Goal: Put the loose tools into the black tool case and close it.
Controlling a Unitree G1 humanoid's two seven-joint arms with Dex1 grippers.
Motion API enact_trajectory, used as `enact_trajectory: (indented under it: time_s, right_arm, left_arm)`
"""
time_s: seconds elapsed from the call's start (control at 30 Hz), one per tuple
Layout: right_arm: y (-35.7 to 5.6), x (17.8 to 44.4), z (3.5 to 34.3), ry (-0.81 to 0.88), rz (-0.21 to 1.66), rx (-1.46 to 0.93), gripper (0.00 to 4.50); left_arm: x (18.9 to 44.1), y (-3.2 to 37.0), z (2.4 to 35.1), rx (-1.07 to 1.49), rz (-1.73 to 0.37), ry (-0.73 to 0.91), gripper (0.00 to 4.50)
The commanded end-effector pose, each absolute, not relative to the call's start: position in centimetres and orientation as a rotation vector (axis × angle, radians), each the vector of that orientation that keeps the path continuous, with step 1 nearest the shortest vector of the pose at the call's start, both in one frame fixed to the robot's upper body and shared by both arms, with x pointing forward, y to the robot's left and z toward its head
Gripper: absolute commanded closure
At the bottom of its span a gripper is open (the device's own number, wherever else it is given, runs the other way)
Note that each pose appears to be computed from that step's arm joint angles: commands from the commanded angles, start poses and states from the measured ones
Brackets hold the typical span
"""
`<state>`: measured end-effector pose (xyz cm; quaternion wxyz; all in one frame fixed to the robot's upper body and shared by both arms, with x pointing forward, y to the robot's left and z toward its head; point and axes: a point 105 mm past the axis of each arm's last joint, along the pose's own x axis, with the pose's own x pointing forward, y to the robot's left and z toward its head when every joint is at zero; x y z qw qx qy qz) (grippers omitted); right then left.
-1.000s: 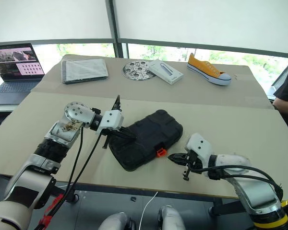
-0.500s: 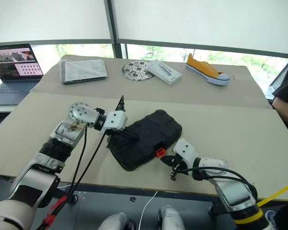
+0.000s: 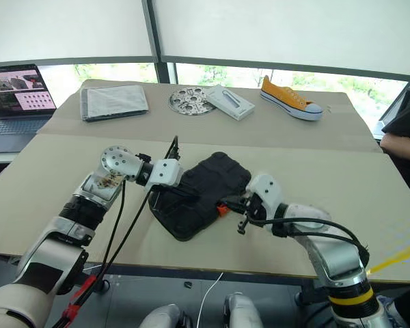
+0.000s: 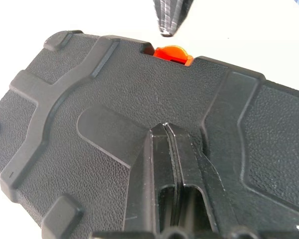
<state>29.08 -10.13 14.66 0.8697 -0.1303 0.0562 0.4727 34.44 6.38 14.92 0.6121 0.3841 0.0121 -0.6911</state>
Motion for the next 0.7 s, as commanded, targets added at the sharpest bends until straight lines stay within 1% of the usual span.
enact_trajectory:
  time_s: [0.03, 0.1, 0.17, 0.2, 0.3, 0.37, 0.43, 0.53, 0.6, 0.7]
  right_arm:
    - [-10.6, 28.7, 15.3, 0.1, 0.996, -0.291, 4.45]
    - [-11.4, 28.4, 15.8, 0.101, 0.999, -0.285, 4.45]
    - [-12.8, 27.6, 16.4, 0.118, 1.025, -0.3, 3.91]
    - [-13.3, 27.2, 16.6, 0.125, 1.043, -0.314, 3.71]
    - [-15.9, 26.1, 17.5, 0.163, 1.091, -0.362, 2.65]
    - [-17.3, 25.7, 18.0, 0.181, 1.102, -0.379, 2.02]
    - [-19.5, 25.5, 18.8, 0.214, 1.109, -0.417, 1.25]
    - [-22.1, 25.5, 20.0, 0.24, 1.118, -0.452, 0.29]
    - [-23.3, 25.8, 20.6, 0.252, 1.126, -0.425, 0.29]
    - [-23.6, 26.0, 21.2, 0.252, 1.162, -0.361, 0.29]
  left_arm:
    - [34.5, 7.6, 12.7, 0.901, -1.589, 0.156, 4.5]
    - [34.8, 8.3, 13.1, 0.866, -1.558, 0.165, 4.5]
    - [35.1, 9.4, 14.1, 0.777, -1.505, 0.171, 3.98]
    - [35.1, 9.9, 14.5, 0.738, -1.489, 0.175, 3.79]
    - [34.1, 12.8, 15.8, 0.629, -1.435, 0.201, 2.61]
    - [33.2, 14.4, 16.3, 0.593, -1.409, 0.22, 2.0]
    - [31.2, 17.9, 17.2, 0.515, -1.337, 0.284, 1.23]
    - [28.0, 22.0, 19.1, 0.373, -1.201, 0.35, 0.17]
    - [26.5, 23.9, 19.8, 0.312, -1.106, 0.365, 0.17]
    - [25.3, 25.8, 19.9, 0.3, -0.996, 0.368, 0.17]
